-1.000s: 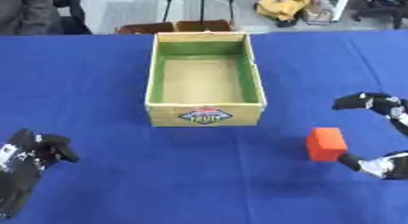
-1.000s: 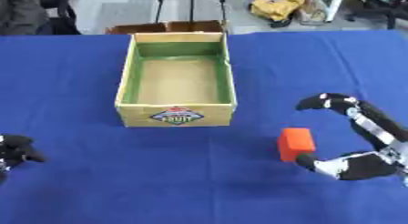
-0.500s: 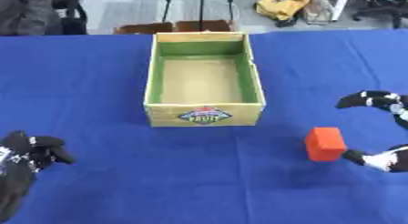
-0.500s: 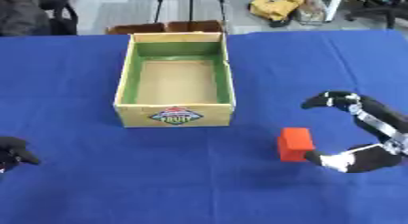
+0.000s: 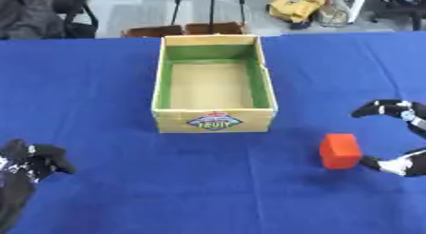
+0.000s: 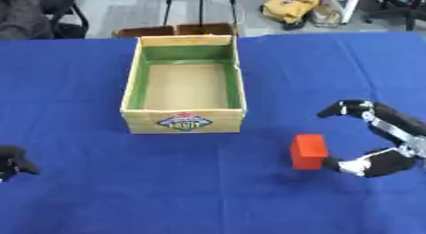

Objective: Pick up objects on the table and place them in the box.

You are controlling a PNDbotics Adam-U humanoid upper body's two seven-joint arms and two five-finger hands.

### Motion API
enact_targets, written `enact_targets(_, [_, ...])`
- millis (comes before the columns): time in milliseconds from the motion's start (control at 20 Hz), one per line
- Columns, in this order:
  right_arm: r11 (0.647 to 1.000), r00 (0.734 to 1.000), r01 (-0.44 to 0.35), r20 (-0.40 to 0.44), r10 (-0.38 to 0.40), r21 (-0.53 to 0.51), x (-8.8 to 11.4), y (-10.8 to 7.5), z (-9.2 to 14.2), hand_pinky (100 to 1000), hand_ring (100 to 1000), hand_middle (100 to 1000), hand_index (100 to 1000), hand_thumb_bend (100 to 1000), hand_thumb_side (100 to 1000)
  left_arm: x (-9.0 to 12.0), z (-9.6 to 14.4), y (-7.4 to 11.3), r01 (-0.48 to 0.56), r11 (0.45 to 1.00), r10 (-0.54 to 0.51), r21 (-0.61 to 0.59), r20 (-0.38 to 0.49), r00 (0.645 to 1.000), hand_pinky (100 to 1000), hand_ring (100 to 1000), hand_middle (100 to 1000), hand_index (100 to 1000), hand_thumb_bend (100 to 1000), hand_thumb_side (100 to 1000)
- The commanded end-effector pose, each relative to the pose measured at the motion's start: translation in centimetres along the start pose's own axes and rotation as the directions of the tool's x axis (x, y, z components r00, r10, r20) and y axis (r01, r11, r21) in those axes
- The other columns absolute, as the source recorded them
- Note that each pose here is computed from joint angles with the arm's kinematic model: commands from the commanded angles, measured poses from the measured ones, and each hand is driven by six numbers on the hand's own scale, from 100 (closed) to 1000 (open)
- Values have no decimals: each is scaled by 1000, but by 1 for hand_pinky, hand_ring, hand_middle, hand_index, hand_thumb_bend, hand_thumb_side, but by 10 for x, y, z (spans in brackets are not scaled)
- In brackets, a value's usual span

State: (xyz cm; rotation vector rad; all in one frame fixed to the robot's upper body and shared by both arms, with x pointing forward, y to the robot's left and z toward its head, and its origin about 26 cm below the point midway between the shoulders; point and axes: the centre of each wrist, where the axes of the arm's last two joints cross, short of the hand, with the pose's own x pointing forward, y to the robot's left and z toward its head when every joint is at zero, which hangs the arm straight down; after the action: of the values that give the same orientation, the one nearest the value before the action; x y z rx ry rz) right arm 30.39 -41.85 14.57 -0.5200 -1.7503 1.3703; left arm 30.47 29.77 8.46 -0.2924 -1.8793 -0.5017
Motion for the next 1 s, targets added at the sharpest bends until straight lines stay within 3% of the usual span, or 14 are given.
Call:
enact_targets(50, [999, 999, -34, -35, 35, 32, -9, -9, 2, 850, 865, 769, 859, 519, 490, 6, -1, 4, 20, 1000, -20, -21, 9, 1000, 645, 573, 495, 682, 240, 1000])
enact_targets(600, [996, 995, 3, -96, 6, 91, -38, 3, -1, 851, 863, 766, 858, 528, 517, 5, -1, 2, 15, 999, -14, -36, 9, 1000, 645, 572, 495, 682, 236, 1000])
enact_targets(1000, [993, 994, 20, -110, -7, 115, -47, 9, -4, 850, 860, 765, 858, 531, 528, 5, -2, 1, 12, 999, -12, -41, 7, 1000, 645, 572, 495, 682, 237, 1000])
